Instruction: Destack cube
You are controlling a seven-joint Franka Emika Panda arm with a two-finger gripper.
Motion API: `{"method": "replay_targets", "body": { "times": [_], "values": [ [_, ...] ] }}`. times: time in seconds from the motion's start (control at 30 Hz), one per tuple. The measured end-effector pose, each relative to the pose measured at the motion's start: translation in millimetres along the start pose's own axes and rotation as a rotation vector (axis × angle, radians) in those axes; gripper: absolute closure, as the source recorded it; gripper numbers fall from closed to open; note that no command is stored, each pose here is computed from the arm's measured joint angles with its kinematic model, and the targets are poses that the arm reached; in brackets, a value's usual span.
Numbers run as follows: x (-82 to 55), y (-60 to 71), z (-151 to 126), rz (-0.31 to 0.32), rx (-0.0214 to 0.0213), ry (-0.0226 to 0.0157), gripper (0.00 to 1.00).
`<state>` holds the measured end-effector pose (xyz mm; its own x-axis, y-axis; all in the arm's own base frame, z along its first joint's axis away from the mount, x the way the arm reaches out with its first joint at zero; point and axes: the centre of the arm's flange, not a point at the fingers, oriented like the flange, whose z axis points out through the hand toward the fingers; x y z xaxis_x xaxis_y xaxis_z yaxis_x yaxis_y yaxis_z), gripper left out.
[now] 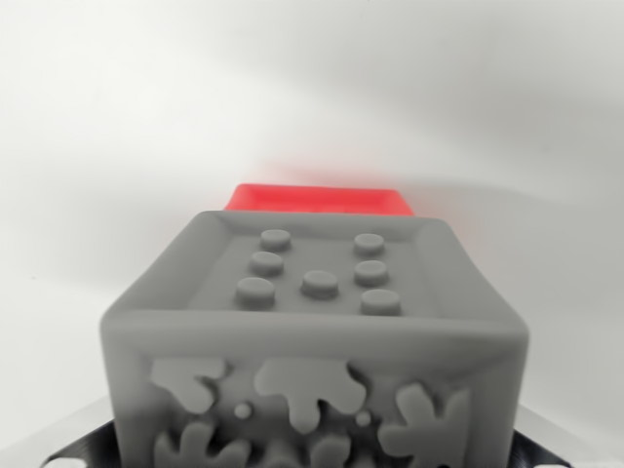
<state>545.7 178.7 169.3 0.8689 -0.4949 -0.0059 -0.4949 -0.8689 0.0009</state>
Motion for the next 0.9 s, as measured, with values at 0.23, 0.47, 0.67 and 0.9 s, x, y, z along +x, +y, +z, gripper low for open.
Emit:
{"method": "replay_targets", "body": {
  "times": [0.23,0.47,0.67,0.9],
  "values": [
    [0.1,0.0,-1,0.0,0.0,0.0002,1.0],
    [0.5,-0.3,-6,0.0,0.0011,0.0028,1.0],
    [0.6,-0.4,-12,-0.001,-0.0002,0.0036,1.0],
    [0.7,-0.9,-24,-0.001,0.0002,0.0056,1.0]
  ]
}}
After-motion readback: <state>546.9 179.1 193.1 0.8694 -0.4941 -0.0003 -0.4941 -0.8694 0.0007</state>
